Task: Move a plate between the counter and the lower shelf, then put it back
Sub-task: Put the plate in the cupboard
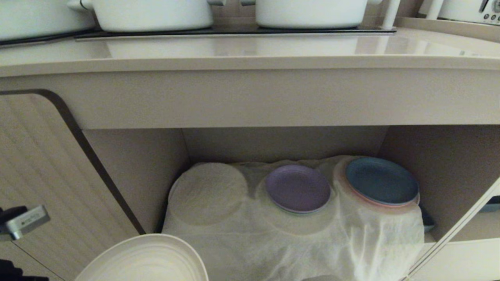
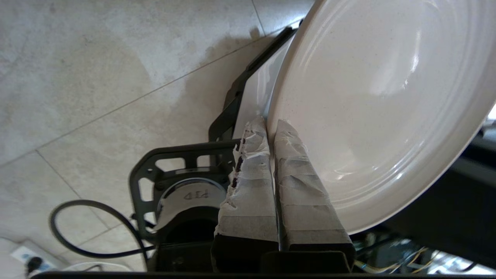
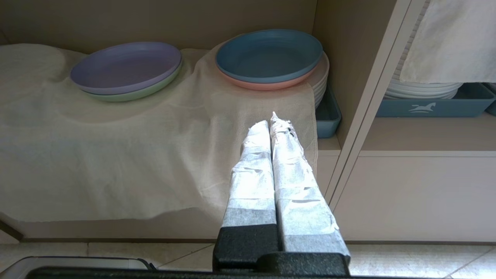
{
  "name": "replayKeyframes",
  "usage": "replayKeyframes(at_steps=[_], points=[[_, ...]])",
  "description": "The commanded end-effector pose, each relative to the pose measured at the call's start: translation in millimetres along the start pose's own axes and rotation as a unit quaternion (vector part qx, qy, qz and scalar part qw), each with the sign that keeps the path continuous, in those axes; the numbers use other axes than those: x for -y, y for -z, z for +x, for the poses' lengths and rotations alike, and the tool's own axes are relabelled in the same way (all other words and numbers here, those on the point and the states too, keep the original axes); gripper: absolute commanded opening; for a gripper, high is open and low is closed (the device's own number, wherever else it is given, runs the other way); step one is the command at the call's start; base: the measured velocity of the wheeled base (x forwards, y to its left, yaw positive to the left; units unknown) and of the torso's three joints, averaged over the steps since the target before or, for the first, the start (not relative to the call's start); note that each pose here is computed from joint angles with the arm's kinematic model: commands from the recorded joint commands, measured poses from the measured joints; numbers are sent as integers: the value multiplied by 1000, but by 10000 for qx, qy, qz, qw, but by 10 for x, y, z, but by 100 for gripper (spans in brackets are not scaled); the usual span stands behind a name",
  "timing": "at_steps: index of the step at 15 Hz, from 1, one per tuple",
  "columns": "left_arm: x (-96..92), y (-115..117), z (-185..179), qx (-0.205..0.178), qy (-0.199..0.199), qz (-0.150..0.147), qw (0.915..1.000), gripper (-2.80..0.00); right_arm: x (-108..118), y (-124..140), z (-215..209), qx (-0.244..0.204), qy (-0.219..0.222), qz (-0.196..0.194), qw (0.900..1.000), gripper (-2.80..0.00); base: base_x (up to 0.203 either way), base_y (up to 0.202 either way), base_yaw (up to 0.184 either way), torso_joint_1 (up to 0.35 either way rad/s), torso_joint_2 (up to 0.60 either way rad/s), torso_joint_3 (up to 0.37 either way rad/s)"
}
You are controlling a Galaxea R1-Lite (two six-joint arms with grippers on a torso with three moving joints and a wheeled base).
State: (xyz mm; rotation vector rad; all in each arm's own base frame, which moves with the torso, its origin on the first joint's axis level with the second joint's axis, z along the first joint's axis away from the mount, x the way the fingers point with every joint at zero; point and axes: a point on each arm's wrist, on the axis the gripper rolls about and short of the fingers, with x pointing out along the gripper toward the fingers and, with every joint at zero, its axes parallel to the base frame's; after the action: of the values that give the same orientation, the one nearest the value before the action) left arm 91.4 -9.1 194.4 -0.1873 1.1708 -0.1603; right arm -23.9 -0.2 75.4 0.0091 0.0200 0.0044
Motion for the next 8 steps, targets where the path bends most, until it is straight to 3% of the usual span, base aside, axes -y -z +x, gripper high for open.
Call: replayKeyframes(at_steps=[1, 5, 8], points=[[59, -6, 12, -4, -6, -47, 10000, -280, 0, 0, 1, -8, -8, 2, 10000, -280, 0, 0, 0, 0, 0, 0], [197, -34, 45, 151, -81, -238, 9996, -280, 0, 0, 1, -8, -1, 0, 10000, -280, 0, 0, 0, 0, 0, 0], [290, -70, 84, 386, -224, -559, 9974, -280, 0, 0, 1, -8, -1, 0, 10000, -280, 0, 0, 0, 0, 0, 0]])
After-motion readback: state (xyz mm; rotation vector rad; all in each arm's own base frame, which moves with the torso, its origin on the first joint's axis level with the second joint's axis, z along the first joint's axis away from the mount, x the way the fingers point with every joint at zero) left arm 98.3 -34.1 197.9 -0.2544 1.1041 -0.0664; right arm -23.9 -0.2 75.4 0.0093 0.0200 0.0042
